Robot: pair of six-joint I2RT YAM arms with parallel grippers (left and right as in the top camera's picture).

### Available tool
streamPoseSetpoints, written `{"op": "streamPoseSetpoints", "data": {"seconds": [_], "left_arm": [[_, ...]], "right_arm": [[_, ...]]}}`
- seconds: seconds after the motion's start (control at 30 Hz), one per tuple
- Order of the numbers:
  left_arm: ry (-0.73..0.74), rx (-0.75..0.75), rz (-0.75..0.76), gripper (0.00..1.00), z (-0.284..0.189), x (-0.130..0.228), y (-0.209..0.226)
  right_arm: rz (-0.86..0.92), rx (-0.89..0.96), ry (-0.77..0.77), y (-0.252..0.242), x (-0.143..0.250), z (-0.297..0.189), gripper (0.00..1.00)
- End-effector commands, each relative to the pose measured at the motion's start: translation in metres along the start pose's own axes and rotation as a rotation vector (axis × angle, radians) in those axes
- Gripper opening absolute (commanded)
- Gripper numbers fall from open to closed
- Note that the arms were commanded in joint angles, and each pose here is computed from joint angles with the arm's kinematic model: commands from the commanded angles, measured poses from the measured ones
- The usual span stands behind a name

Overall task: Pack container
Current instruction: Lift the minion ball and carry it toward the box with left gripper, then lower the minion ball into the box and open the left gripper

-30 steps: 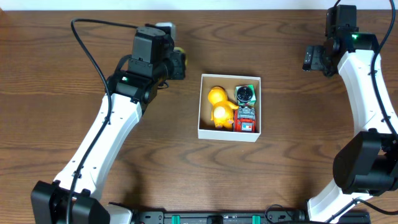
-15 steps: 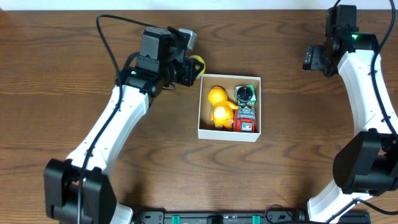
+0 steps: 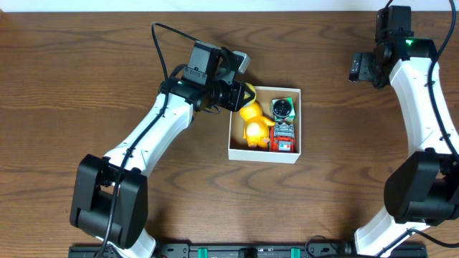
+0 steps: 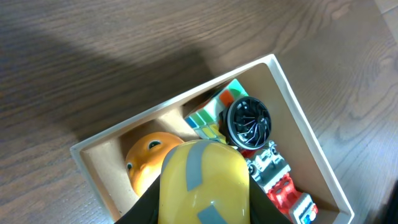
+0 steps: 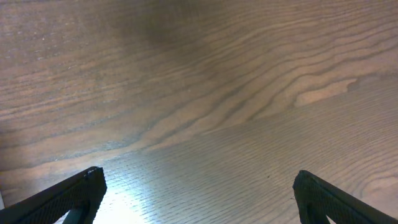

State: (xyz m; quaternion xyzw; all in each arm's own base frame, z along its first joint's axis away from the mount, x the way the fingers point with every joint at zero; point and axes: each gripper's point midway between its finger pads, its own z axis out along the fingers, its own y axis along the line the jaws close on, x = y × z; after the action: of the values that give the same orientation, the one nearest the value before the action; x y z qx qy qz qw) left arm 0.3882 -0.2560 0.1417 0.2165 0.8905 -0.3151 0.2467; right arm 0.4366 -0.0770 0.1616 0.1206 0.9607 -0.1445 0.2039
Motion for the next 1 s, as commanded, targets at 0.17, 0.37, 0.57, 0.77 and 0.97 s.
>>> {"op": "streamPoseSetpoints", "data": {"seconds": [0.17, 0.37, 0.57, 0.77, 0.97], "left_arm": [[-0.001, -0.040, 0.032, 0.06, 0.004, -0.001, -0.002], [0.000, -0.238, 0.089, 0.06, 0.015, 0.003, 0.001], [0.008, -0.348, 0.135, 0.06, 0.019, 0.008, -0.001], [0.009, -0.349, 0.138, 0.68, 0.020, 0.008, -0.002], [0.008, -0.349, 0.138, 0.80, 0.019, 0.008, -0.001]], "right_arm": [[0.020, 0.013, -0.018, -0.005, -0.005, -0.005, 0.99], [0.020, 0.013, -0.018, -0.005, -0.005, -0.005, 0.99], [0.020, 0.013, -0.018, -0.005, -0.005, -0.005, 0.99], [0.020, 0.013, -0.018, -0.005, -0.005, -0.005, 0.99], [0.020, 0.013, -0.018, -0.005, -0.005, -0.005, 0.99]]}}
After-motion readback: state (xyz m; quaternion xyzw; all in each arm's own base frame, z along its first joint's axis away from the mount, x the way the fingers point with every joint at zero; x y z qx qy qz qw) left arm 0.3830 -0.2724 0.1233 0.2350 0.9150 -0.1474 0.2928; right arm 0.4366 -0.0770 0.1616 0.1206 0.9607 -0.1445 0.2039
